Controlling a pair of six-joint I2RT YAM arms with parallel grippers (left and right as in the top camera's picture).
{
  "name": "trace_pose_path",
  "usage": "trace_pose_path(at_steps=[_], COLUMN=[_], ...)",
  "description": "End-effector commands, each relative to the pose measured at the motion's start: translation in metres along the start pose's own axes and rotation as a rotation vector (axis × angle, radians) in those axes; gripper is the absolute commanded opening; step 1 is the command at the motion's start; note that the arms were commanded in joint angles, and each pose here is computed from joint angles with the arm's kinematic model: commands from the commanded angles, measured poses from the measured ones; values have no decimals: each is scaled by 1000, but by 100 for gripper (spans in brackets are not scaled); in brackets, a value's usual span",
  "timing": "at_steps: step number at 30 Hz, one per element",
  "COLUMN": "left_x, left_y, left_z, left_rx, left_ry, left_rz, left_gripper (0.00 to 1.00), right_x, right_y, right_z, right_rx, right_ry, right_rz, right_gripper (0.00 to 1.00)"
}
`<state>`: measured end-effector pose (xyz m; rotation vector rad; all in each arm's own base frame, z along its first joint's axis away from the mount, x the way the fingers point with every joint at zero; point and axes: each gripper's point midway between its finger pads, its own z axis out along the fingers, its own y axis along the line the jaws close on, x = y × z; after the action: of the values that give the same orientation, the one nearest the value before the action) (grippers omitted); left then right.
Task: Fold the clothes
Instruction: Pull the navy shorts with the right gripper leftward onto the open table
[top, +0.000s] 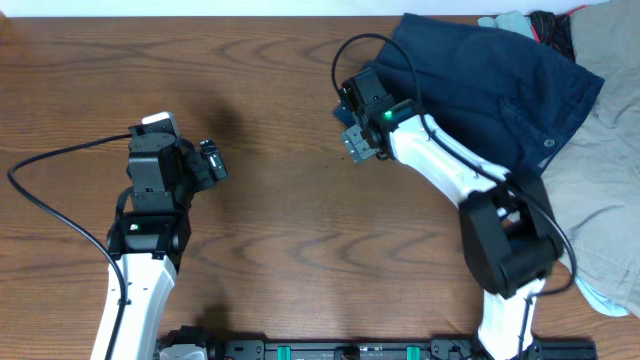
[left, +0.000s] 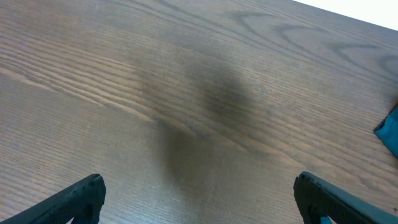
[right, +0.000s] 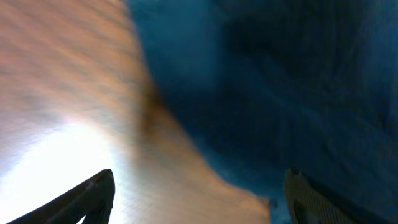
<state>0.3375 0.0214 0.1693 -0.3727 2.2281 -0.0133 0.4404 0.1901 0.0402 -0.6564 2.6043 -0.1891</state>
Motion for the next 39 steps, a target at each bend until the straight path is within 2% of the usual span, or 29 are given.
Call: trace_pose_path(at_steps=[1, 4, 6, 8, 9, 10, 12, 14, 17, 21, 23, 25, 28, 29, 30, 32, 36, 39], left_x=[-10, -10, -10, -10, -10, -10, -10, -10, -10, -10, -10, -10, -11, -12, -13, -15, -20, -20], left_y=[0, 0, -1, 0, 0, 0, 0, 0, 0, 0, 0, 0, -1, -1, -1, -2, -3, -3], left_z=[-3, -3, -3, -3, -3, -3, -3, -3, -3, -3, -3, -3, -3, -3, -3, -3, -4, -4], left_rx=[1, 1, 1, 1, 1, 1, 1, 1, 1, 1, 1, 1, 2, 3, 4, 6, 11, 12], left_ry=[-21, -21, -21, -21, -21, -21, -21, -21, -21, -22, -22, -22, -26, -29, -32, -42, -60, -61], left_rz=[-8, -8, -8, -8, -8, -8, -8, -8, -8, -8, -8, -8, -8, -9, -9, -10, -12, -12], left_gripper=[98, 98, 98, 98, 98, 98, 98, 98, 98, 98, 98, 98, 98, 98, 98, 98, 98, 98], right_x=[4, 4, 10, 16, 17, 16, 6, -10, -48, -95, -102, -95, -72, -63, -56, -46, -48, -56], right_y=[-30, -37, -35, -30, -30, -30, -33, -37, -27, 48, 88, 122, 153, 161, 167, 169, 144, 107], right_z=[18, 39, 51, 57, 57, 57, 50, 39, 9, -54, -85, -105, -110, -111, -111, -105, -85, -77], right_rx=[122, 126, 92, 57, 54, 55, 58, 62, -24, -442, -644, -761, -792, -796, -787, -710, -476, -299], right_ry=[15, 8, 22, 43, 46, 44, 7, -41, -147, -290, -324, -309, -228, -204, -187, -154, -127, -119], right_rz=[11, 39, 48, 49, 49, 50, 58, 70, 76, 5, -62, -110, -175, -218, -253, -295, -275, -146], right_gripper=[85, 84, 75, 54, 34, 24, 9, 2, 1, 1, 2, 5, 6, 9, 17, 18, 22, 33])
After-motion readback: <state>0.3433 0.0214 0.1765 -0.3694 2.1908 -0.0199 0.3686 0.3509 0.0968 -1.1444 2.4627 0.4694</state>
